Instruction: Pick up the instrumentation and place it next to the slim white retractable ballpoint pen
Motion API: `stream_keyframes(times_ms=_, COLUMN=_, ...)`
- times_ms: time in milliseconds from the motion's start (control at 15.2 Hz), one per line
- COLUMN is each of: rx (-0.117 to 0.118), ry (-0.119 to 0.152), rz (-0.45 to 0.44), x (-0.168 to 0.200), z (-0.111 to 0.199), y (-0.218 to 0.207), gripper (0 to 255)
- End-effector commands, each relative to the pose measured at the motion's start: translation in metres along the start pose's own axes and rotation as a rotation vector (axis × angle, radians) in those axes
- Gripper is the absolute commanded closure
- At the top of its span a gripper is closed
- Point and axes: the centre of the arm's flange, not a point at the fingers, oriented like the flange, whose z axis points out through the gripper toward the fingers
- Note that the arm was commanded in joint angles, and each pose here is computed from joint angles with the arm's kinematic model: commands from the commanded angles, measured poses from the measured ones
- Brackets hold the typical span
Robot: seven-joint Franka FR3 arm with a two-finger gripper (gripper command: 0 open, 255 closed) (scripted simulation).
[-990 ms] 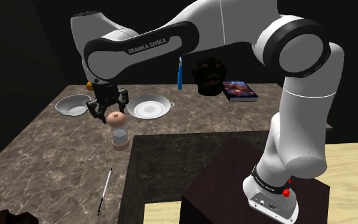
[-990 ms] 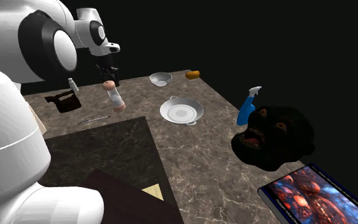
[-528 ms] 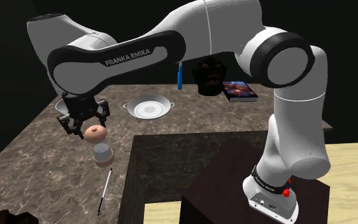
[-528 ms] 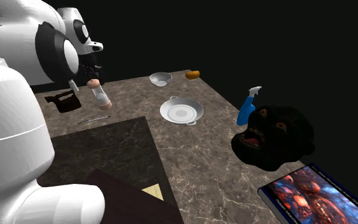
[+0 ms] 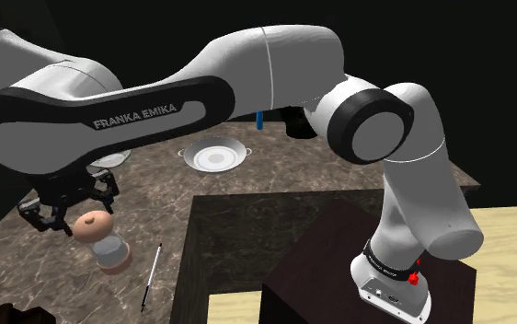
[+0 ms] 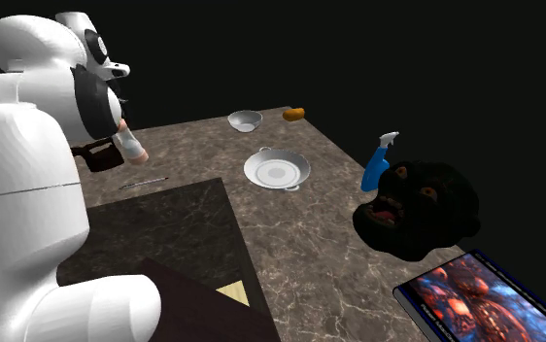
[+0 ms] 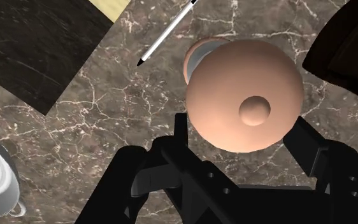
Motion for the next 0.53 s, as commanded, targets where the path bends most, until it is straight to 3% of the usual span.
stream_keyframes(times_ms=0, rx=0.0, ry=0.0, rz=0.002, x=-0.007, z=-0.004, y=-0.026, gripper=255)
stream_keyframes(times_ms=66, rx=0.0, ry=0.0, rz=0.002, x=-0.012, z=-0.005, y=-0.048, gripper=255)
stream_keyframes(times_ms=462, rx=0.0, ry=0.0, rz=0.002, x=-0.014, z=0.027, y=-0.049, gripper=255)
